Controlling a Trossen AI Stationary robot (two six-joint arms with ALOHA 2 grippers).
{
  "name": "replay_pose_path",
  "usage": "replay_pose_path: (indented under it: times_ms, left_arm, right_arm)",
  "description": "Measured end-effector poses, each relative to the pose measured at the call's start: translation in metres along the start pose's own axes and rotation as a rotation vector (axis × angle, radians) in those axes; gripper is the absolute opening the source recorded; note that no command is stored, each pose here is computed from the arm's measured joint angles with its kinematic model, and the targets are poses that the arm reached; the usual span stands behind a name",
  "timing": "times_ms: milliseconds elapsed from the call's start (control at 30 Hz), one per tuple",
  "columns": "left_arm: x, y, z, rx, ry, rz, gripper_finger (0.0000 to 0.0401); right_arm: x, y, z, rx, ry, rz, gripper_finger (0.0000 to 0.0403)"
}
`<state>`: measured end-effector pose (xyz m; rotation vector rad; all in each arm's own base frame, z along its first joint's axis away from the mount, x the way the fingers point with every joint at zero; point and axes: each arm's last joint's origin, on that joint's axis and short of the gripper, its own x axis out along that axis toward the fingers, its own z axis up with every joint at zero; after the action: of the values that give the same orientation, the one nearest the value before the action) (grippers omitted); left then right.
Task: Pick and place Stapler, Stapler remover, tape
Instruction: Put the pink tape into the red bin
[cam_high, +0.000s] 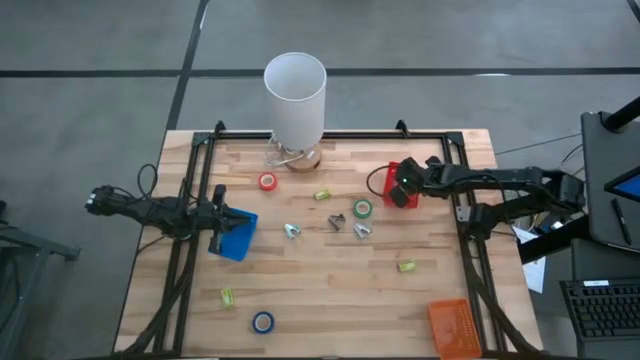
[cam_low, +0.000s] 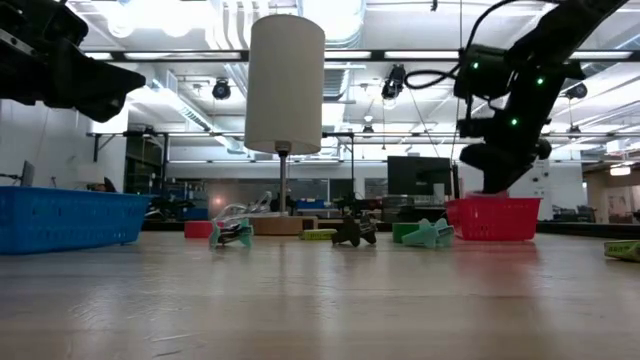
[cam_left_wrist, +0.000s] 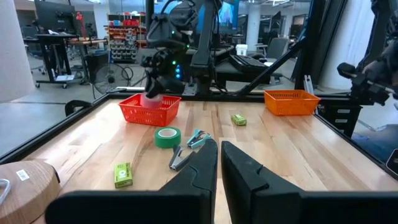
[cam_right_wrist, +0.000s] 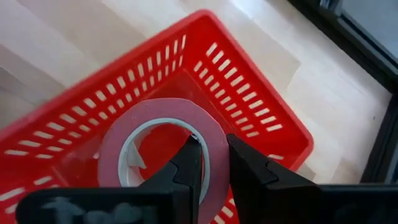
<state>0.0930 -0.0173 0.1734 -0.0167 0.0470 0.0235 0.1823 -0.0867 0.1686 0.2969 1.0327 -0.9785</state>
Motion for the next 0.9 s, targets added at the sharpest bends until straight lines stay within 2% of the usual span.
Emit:
replay_pose_path:
  times_ms: [167,333,533,900]
  left_arm:
    - [0.0,0.0,0.0,0.0,0.0,0.0,0.0026]
    - [0.0,0.0,0.0,0.0,0.0,0.0,0.0026]
    - [0.0,0.0,0.0,0.0,0.0,0.0,0.0026]
    - [0.0,0.0,0.0,0.0,0.0,0.0,0.0026]
  right_arm:
    - [0.013,0.003,0.001,-0.08,0.027,-0.025,0.0059]
    - [0.023,0.004,0.002,-0.107,0.034,-0.075,0.0059]
    - [0.032,0.001,0.004,-0.089,0.049,-0.112,0.0059]
    - [0.032,0.0,0.006,-0.074,0.035,-0.101,0.0059]
